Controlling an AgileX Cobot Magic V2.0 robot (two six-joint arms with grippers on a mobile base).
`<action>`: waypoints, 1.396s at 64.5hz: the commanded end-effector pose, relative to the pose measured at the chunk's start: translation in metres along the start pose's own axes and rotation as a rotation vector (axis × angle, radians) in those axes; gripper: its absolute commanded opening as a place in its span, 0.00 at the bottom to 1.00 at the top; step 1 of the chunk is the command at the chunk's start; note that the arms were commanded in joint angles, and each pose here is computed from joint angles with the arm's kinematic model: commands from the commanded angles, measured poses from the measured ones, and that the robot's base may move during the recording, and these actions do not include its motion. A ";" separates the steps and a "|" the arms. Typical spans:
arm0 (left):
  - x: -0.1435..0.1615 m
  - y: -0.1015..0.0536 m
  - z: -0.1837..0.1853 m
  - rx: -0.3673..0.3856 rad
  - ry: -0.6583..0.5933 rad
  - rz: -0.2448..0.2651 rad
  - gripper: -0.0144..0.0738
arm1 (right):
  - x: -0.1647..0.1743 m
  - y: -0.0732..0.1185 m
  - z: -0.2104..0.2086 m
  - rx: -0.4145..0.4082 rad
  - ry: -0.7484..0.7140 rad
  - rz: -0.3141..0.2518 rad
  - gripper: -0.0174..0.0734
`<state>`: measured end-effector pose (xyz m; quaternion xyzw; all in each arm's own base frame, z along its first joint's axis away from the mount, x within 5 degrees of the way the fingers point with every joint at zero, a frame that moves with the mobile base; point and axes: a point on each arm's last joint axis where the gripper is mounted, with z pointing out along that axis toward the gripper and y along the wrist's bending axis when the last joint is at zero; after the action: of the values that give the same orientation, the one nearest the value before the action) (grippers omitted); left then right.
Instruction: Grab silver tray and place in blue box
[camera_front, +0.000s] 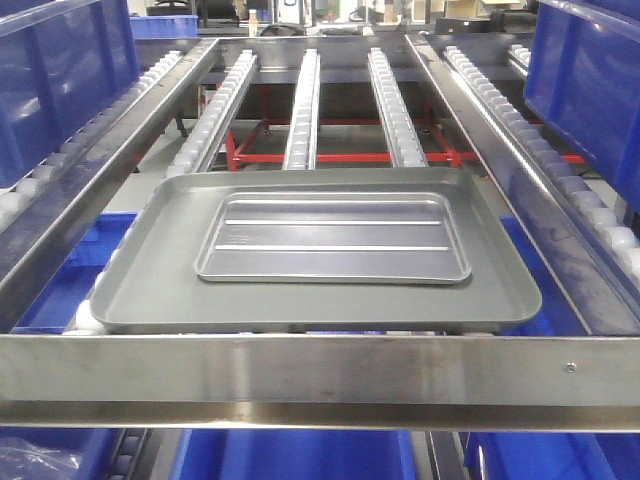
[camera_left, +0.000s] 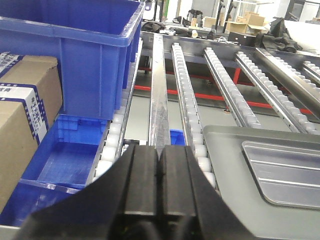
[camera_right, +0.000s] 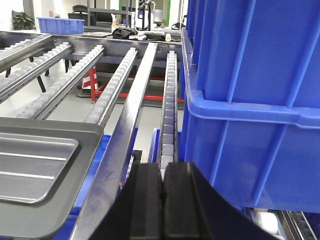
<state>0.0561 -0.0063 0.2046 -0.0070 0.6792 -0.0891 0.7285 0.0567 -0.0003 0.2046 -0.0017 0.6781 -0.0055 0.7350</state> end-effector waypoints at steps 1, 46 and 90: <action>-0.010 -0.001 -0.002 0.017 -0.108 -0.004 0.07 | -0.008 0.000 -0.002 0.004 -0.100 -0.010 0.25; -0.027 -0.003 -0.004 0.029 -0.223 -0.004 0.07 | -0.012 0.000 -0.002 0.004 -0.143 -0.010 0.25; -0.148 -0.054 0.088 0.234 0.257 0.113 0.47 | -0.157 0.027 0.076 -0.230 0.155 0.170 0.65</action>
<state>0.1098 -0.0326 0.3496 0.0994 0.7654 -0.1011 0.6278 0.1034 0.0187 0.3472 -0.0066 0.7410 0.1143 0.6617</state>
